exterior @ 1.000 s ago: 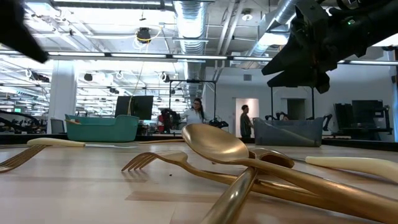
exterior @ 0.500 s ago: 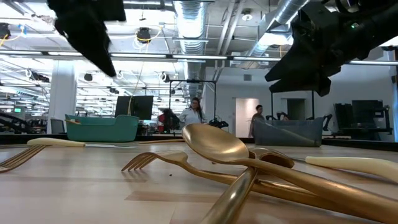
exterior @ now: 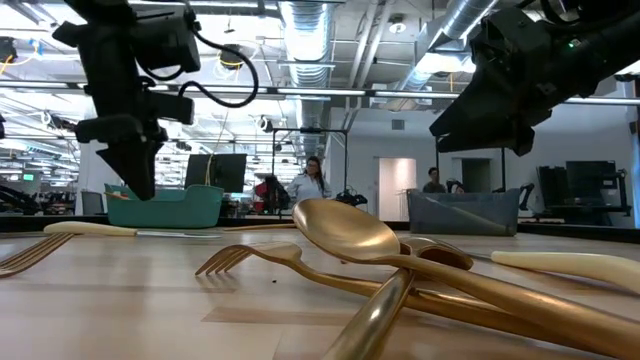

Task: Sort silverware by color (type)
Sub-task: Put the knife into the black bin

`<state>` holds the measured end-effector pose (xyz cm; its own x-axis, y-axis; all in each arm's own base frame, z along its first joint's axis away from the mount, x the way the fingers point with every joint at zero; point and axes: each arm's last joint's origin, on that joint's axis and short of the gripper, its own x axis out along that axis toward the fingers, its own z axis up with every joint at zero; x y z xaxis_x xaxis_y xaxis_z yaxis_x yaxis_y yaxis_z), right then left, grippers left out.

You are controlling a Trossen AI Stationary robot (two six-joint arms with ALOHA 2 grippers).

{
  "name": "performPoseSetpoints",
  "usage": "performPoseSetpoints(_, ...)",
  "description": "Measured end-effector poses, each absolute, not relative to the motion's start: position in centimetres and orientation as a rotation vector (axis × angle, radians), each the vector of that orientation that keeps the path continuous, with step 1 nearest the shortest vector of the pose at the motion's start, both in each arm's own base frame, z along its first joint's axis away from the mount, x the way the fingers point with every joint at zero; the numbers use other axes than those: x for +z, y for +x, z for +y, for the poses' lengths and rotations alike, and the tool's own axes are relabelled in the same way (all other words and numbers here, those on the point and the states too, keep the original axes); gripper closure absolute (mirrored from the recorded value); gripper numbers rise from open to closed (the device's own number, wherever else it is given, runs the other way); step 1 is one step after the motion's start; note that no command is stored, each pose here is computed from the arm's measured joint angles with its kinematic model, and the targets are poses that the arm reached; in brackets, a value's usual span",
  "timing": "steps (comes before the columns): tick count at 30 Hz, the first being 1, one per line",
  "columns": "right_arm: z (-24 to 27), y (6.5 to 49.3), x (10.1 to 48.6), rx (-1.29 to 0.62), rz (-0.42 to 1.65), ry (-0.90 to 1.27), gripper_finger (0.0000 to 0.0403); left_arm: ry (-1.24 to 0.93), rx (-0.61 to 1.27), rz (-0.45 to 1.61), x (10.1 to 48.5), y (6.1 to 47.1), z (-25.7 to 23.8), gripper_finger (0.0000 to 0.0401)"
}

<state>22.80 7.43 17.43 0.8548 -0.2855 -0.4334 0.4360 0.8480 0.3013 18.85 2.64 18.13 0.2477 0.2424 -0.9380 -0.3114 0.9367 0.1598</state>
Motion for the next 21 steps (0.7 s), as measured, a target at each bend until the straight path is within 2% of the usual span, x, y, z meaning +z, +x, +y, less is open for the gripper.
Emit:
performPoseSetpoints(8,7.6,22.8,17.4,-0.385,0.388,0.403,0.0198,-0.064,0.377,1.284,17.8,19.0,2.7,0.0292)
performPoseSetpoints(21,7.6,22.5,17.1,-0.39,0.424,0.382,0.0198,-0.024,0.369,1.526,13.6,20.4,2.8,0.0292)
